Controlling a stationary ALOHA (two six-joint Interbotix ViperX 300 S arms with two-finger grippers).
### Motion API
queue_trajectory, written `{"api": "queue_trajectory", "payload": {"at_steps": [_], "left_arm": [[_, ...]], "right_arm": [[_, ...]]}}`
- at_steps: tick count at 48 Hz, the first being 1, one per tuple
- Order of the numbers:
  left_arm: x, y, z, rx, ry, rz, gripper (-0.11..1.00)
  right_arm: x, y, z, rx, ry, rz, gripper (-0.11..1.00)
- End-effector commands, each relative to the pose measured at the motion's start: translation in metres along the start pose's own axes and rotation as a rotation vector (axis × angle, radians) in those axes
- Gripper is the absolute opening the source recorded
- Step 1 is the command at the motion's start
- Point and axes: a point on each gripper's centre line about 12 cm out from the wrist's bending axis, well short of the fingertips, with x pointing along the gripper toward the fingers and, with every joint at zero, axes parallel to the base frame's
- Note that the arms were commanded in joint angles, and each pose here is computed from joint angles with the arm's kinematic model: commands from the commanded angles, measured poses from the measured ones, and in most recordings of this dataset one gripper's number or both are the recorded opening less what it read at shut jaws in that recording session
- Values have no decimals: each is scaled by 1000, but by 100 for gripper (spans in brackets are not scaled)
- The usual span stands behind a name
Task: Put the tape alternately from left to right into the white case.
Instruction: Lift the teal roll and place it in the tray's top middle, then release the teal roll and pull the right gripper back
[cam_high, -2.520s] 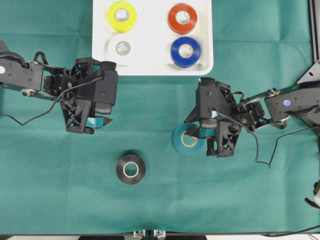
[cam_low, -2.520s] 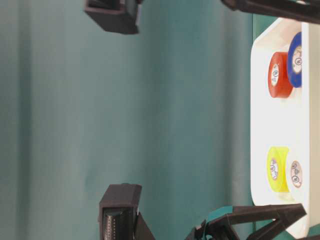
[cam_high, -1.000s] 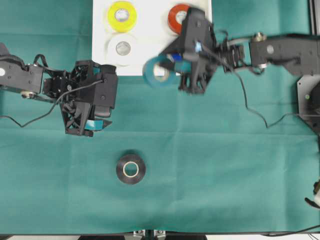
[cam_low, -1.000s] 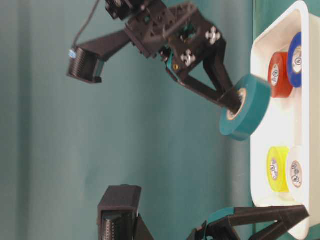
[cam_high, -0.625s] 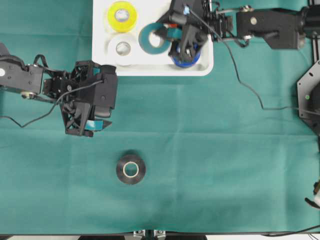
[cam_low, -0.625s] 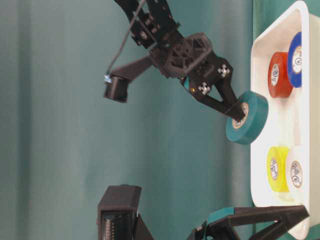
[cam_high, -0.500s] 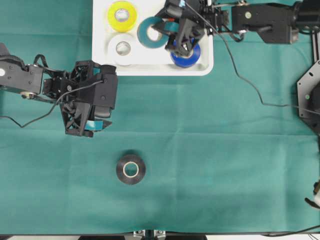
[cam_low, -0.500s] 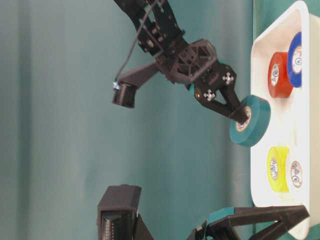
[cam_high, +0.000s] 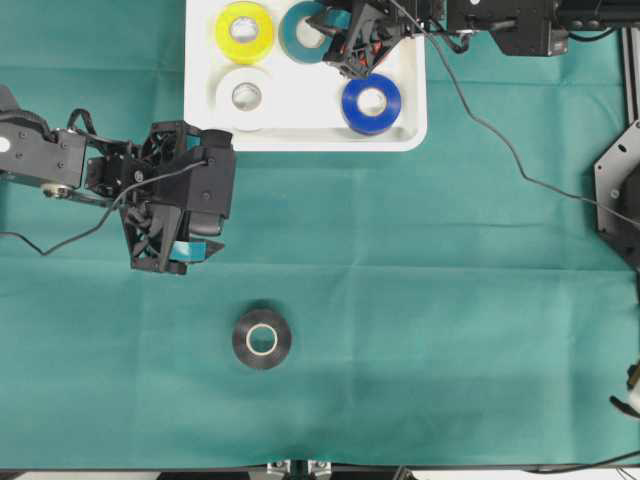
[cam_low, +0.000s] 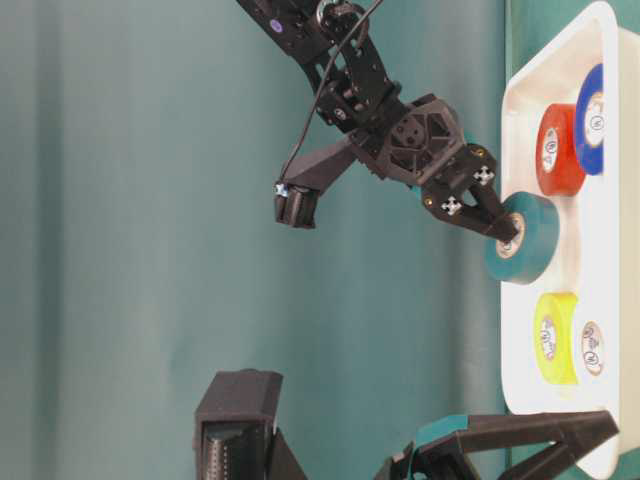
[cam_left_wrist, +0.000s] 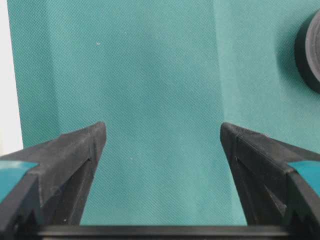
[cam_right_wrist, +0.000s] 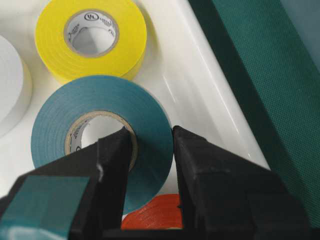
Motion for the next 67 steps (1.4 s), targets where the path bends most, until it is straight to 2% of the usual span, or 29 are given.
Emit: {"api": "queue_trajectory", "payload": {"at_steps": [1, 10, 26, 28, 35, 37, 43, 56, 67], "left_arm": [[-7, -1, 12, -2, -43, -2, 71], [-7, -1, 12, 1, -43, -1, 71], [-7, -2, 12, 2, -43, -4, 71], [-7, -2, 12, 2, -43, -4, 71], [-7, -3, 12, 5, -43, -5, 71], [-7, -3, 12, 3, -43, -5, 71], [-7, -3, 12, 5, -43, -5, 71], [-7, -4, 12, 7, -43, -7, 71], [-7, -5, 13, 8, -45, -9, 71]], "right_arm": [[-5, 0, 16, -3, -47, 5, 29], [-5, 0, 16, -21, -45, 6, 29], [-5, -1, 15, -12, -42, 1, 30], [-5, 0, 14, -10, -37, -1, 37], [-5, -2, 14, -7, -30, -11, 79], [-5, -1, 14, -8, -31, -8, 87], [-7, 1, 16, -10, -39, -2, 75], [-22, 11, 19, -25, -60, 17, 76], [-46, 37, 17, -62, -80, 69, 76]]}}
